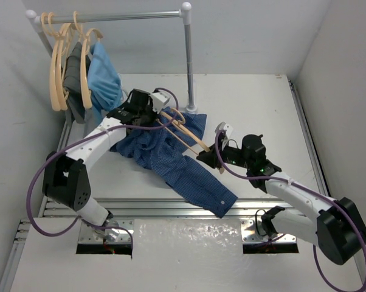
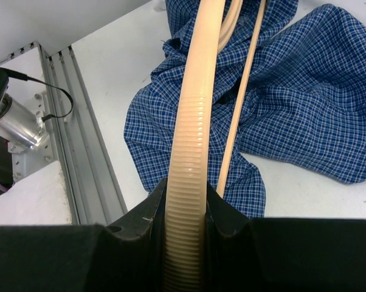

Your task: Place the shirt on the hanger

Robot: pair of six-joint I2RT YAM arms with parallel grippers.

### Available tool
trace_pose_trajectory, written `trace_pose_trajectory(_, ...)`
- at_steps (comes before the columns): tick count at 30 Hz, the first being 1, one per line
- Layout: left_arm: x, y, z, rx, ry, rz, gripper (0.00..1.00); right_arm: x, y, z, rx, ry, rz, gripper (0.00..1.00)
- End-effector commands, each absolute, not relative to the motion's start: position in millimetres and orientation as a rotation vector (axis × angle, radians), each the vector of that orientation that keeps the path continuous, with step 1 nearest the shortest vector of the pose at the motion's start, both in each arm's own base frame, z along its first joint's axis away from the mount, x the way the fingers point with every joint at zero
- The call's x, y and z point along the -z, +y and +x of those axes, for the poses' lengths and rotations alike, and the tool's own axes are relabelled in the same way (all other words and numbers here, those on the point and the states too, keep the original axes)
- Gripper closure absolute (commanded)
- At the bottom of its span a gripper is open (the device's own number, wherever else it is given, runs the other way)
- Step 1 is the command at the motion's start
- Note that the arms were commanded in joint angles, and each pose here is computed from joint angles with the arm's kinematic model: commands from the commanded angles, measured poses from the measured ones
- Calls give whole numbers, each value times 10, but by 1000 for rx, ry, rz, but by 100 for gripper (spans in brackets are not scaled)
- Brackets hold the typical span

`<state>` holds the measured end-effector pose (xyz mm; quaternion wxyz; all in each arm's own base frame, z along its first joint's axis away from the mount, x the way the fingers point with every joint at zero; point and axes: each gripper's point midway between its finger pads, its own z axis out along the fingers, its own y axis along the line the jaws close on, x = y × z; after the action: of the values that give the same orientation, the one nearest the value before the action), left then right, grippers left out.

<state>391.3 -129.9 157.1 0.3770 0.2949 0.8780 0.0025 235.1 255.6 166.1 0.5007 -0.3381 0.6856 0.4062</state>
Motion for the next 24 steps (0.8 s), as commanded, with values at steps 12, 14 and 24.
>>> trace_pose_trajectory(12, -1435, -1272, 4201, 230, 2296, 663, 100, -2275, 2627, 2219, -988, 1336, -919, 100)
trace_pose_trajectory(14, -1374, -1293, 4181, 244, 2308, 673, 100, -2340, 2644, 2228, -990, 1321, -925, 100)
trace_pose_trajectory(24, -1750, -1512, 4153, 400, 2231, 645, 100, -2044, 2697, 2278, -1037, 1428, -914, 100)
